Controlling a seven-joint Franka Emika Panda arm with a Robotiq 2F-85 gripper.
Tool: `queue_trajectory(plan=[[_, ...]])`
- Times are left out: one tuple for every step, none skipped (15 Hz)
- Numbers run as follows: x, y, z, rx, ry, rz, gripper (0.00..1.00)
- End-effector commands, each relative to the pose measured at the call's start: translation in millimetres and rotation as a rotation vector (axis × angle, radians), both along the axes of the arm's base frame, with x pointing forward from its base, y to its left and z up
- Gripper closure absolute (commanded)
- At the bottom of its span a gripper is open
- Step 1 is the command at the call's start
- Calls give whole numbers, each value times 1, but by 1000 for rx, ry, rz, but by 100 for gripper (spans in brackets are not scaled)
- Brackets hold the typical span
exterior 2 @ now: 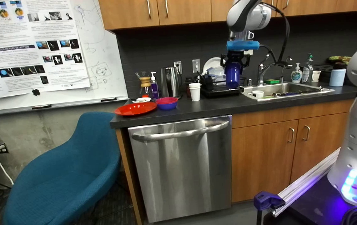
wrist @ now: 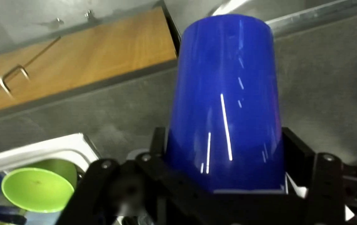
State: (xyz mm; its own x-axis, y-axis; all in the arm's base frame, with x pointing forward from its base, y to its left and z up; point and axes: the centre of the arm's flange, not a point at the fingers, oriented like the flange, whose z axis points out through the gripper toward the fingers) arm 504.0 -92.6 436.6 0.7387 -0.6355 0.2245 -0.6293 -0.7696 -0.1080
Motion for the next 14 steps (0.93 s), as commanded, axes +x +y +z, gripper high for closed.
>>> queue_trajectory(plan=[[-93,-7,1,110,32,-64,40],[-113,-11,-2,131,41,-92,40],[-132,-16,-2,140,46,-138,40],[-151,-22,-2,135,37,-183,40],[-169,-29,1,124,35,-253,40],[-187,-39,6,116,9,-307,40],[-204,-49,12,114,-17,-354,40],[-219,-60,20,106,-56,-394,40],[-235,-69,31,98,-88,-438,40],[-250,-79,43,83,-131,-470,40],[-264,-88,58,62,-172,-501,40],[-272,-94,72,41,-212,-536,40],[-279,-99,87,18,-262,-561,40],[-282,-102,101,-6,-314,-583,40]])
